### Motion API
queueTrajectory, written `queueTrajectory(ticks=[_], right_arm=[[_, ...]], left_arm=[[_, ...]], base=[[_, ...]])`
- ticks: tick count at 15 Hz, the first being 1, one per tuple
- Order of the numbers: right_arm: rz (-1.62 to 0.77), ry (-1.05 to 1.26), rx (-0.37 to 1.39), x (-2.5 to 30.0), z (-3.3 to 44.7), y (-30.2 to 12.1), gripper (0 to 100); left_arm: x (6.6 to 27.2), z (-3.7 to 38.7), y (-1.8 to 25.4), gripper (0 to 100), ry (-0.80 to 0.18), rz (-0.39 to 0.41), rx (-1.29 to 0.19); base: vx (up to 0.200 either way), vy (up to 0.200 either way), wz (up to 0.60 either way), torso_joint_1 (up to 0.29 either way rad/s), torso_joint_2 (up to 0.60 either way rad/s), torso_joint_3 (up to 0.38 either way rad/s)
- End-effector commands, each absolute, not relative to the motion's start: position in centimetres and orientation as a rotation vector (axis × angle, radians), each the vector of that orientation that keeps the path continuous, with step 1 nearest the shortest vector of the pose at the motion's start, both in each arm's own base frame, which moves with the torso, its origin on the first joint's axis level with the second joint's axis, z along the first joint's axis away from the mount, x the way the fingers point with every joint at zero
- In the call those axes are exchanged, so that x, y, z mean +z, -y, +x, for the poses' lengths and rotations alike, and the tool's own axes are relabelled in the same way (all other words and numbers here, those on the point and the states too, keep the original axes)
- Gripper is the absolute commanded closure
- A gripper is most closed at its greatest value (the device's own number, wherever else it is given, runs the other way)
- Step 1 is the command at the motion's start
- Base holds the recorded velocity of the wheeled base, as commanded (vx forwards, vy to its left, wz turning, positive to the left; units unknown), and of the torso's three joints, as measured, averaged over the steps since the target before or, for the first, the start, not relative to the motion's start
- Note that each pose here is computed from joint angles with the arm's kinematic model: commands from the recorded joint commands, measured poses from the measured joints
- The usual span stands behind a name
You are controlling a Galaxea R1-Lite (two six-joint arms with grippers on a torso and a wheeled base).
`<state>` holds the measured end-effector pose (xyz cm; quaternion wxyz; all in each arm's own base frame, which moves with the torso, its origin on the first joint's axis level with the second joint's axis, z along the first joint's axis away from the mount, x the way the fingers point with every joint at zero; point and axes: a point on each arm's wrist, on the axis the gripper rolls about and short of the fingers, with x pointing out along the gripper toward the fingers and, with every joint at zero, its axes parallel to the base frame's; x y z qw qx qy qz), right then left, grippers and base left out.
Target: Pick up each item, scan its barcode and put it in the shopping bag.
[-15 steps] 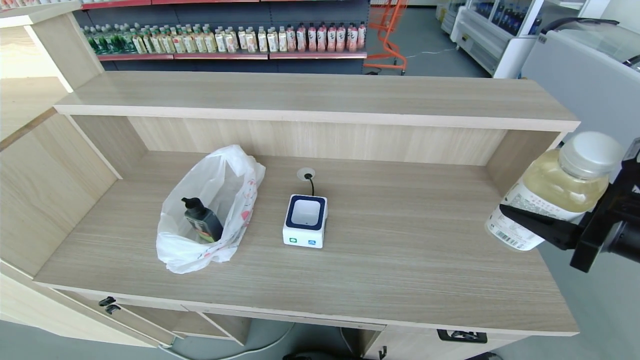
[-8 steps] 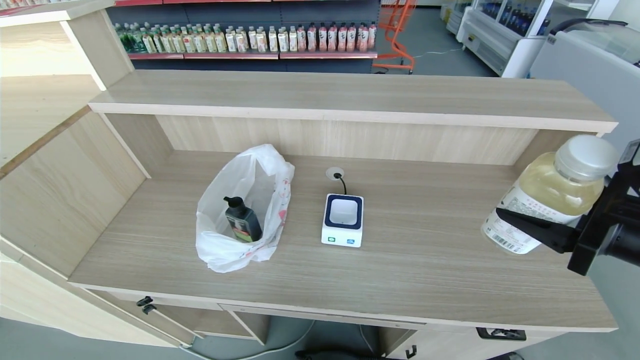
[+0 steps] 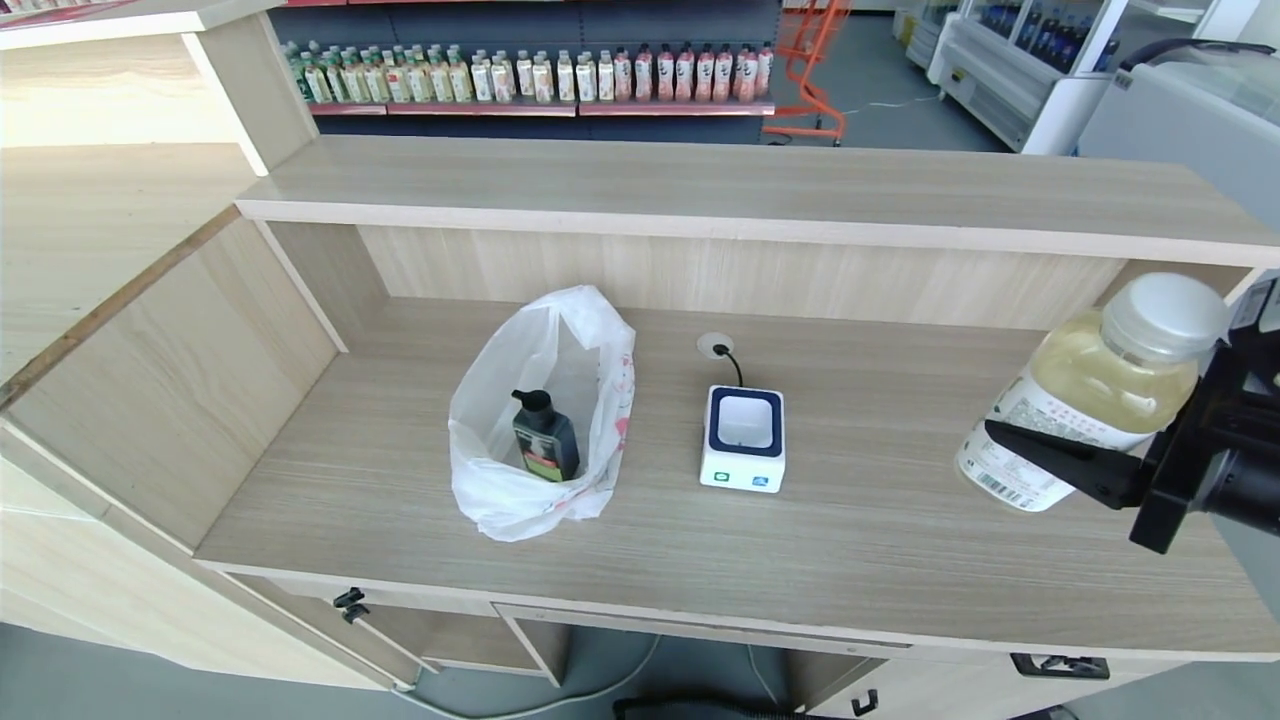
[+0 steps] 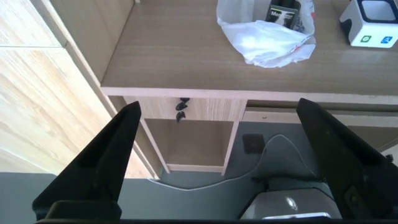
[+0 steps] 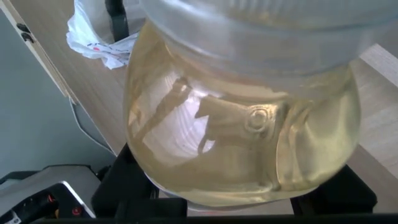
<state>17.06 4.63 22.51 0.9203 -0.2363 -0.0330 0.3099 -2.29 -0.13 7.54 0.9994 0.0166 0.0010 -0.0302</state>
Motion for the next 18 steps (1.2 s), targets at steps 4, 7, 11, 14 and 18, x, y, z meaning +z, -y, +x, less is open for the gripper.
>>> queueTrajectory(ticks=[4, 7, 11, 14, 18], right_arm=[[-0.481, 0.048, 0.661, 22.0, 17.3, -4.8, 100], [-0.474, 0.036, 0.710, 21.6, 17.8, -5.0, 100], [-0.485, -0.007, 0.708, 20.5, 20.1, -5.2, 100], [-0.615, 0.101, 0.737, 18.8, 24.2, -5.6, 100], [-0.709, 0.217, 0.875, 16.0, 27.4, -6.2, 100]], left_arm=[[7.5, -2.3, 0.1, 0, -0.002, 0.035, -0.061], [7.5, -2.3, 0.1, 0, -0.004, 0.032, -0.061], [7.5, -2.3, 0.1, 0, -0.004, 0.032, -0.061], [7.5, -2.3, 0.1, 0, -0.004, 0.032, -0.061], [7.5, -2.3, 0.1, 0, -0.004, 0.032, -0.061]], base=[[0.150, 0.000, 0.00, -0.003, 0.00, 0.005], [0.067, 0.000, 0.00, 0.001, 0.00, 0.002], [0.000, 0.000, 0.00, 0.000, 0.00, 0.000], [0.000, 0.000, 0.00, 0.000, 0.00, 0.000], [0.000, 0.000, 0.00, 0.000, 0.00, 0.000]])
